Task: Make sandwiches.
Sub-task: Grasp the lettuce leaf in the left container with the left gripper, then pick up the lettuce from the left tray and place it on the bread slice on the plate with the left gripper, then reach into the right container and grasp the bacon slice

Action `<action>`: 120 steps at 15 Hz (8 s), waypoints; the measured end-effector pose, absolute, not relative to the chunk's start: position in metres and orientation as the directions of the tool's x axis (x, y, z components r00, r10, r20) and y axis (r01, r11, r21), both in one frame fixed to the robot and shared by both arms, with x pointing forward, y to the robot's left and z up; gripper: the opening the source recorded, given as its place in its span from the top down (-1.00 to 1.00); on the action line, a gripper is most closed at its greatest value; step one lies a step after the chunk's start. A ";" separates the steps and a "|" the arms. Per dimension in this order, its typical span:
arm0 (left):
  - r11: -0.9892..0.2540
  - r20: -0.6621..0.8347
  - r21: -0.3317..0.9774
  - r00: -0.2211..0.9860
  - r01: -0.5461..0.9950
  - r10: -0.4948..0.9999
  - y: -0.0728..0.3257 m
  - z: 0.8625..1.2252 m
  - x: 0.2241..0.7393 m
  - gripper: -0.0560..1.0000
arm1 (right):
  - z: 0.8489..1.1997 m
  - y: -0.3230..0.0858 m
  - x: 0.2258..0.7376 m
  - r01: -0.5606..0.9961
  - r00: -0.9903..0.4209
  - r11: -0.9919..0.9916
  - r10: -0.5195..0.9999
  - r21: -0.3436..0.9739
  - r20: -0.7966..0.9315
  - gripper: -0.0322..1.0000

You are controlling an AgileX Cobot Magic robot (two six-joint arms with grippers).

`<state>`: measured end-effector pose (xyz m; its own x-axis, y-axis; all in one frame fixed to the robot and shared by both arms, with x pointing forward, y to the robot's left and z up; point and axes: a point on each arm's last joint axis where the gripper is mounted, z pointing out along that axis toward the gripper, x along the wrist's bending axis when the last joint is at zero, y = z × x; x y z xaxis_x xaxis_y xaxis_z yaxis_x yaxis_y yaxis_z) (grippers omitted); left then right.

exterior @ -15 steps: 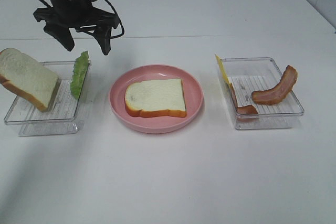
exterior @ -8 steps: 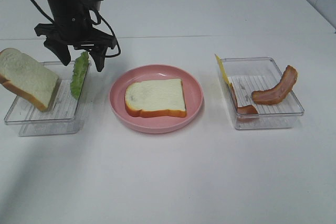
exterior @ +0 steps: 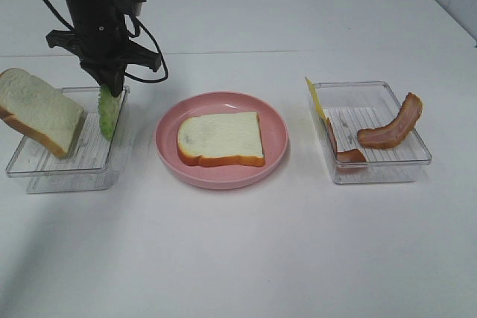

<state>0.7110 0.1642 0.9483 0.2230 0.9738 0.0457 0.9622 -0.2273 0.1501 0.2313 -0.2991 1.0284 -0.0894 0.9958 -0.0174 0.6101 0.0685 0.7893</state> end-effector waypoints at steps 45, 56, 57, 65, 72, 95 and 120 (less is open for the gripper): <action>-0.333 -0.296 0.239 0.395 0.912 0.870 0.063 0.932 0.687 0.54 | 1.028 -0.299 0.231 0.610 -0.089 0.069 0.996 0.789 -0.017 -0.52; -0.390 -0.146 0.375 0.469 0.841 0.871 0.086 1.040 0.677 -0.97 | 1.028 -0.299 0.231 0.610 -0.089 0.069 0.996 0.789 -0.017 -0.52; -0.379 -0.141 0.389 0.461 0.840 0.876 0.092 1.048 0.677 -0.97 | 1.028 -0.299 0.231 0.610 -0.089 0.069 0.996 0.789 -0.017 -0.52; -0.155 -0.118 0.404 0.219 0.902 0.969 0.201 1.074 0.692 -0.98 | 1.028 -0.299 0.231 0.610 -0.089 0.069 0.996 0.789 -0.017 -0.52; -0.153 -0.081 0.338 0.191 0.929 0.978 0.234 1.101 0.604 -0.98 | 1.030 -0.299 0.231 0.607 -0.076 0.046 0.997 0.793 0.000 -0.52; -0.089 -0.004 0.891 0.205 0.446 0.979 0.299 1.055 0.230 -0.98 | 1.032 -0.290 0.254 0.736 -0.097 0.008 0.991 0.677 0.094 -0.52; 0.022 -0.004 0.892 -0.040 0.452 0.999 0.296 1.055 0.231 -0.98 | 0.971 -0.307 0.655 0.996 -0.083 0.079 0.984 0.036 0.158 -0.66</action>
